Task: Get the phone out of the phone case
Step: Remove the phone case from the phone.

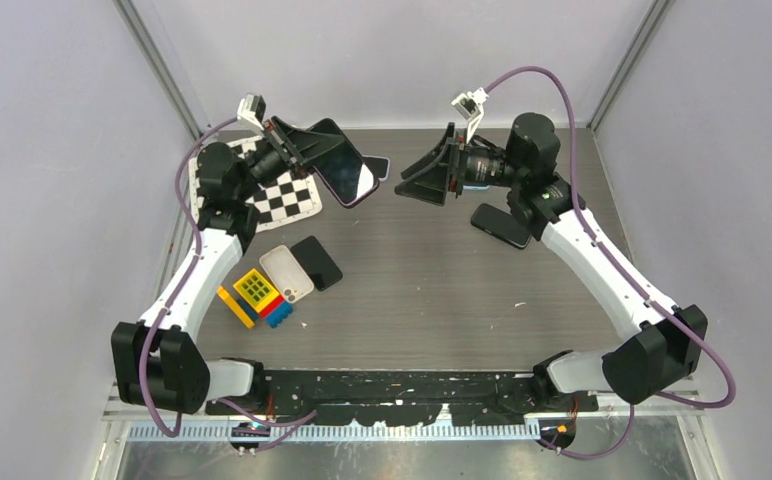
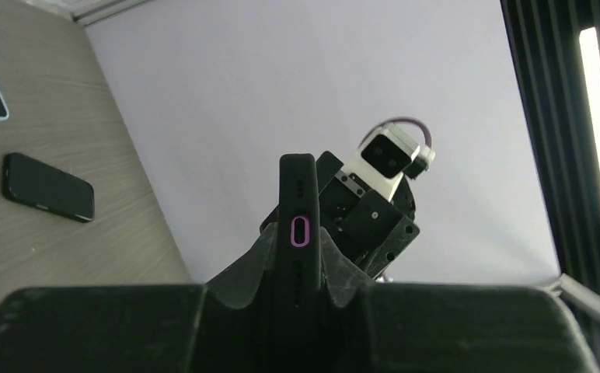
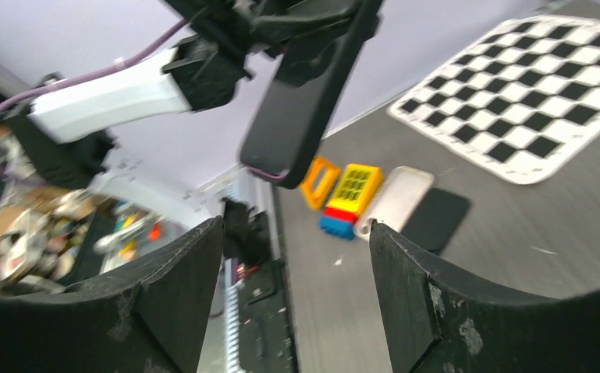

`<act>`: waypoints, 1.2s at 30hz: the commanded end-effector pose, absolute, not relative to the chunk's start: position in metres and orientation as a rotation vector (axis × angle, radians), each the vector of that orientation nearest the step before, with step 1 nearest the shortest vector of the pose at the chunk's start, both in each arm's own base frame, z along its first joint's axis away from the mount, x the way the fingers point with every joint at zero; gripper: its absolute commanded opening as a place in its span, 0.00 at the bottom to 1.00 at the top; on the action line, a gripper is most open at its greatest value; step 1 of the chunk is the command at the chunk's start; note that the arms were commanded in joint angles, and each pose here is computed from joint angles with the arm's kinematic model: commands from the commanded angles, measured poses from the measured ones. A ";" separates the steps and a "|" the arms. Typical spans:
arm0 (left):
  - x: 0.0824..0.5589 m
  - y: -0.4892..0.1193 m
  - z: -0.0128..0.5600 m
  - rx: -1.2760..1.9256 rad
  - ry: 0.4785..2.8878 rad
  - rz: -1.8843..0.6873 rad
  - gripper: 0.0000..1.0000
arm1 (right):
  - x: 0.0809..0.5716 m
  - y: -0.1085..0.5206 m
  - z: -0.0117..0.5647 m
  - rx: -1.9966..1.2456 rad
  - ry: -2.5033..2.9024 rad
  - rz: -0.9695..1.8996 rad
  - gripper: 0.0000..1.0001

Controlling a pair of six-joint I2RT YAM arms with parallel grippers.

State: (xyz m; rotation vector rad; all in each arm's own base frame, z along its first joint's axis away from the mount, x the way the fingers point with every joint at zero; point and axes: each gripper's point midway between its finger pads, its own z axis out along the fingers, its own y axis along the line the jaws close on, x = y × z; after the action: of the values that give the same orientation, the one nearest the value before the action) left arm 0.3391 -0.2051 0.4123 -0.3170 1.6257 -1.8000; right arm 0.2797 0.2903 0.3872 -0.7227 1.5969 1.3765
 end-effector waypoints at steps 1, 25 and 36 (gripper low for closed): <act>0.297 -0.206 0.470 0.122 1.385 -1.732 0.00 | 0.236 0.296 0.409 -0.879 1.508 1.647 0.74; 0.276 -0.201 0.470 0.194 1.382 -1.603 0.00 | 0.241 0.334 0.403 -0.889 1.561 1.670 0.45; 0.273 -0.201 0.472 0.178 1.389 -1.613 0.00 | 0.244 0.338 0.404 -0.879 1.568 1.713 0.19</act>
State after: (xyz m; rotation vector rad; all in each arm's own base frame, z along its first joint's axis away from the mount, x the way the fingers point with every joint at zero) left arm 0.2908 -0.2056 0.4421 0.1229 1.4921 -1.6326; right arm 0.2441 0.3369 0.3832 -0.8559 1.6419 1.7231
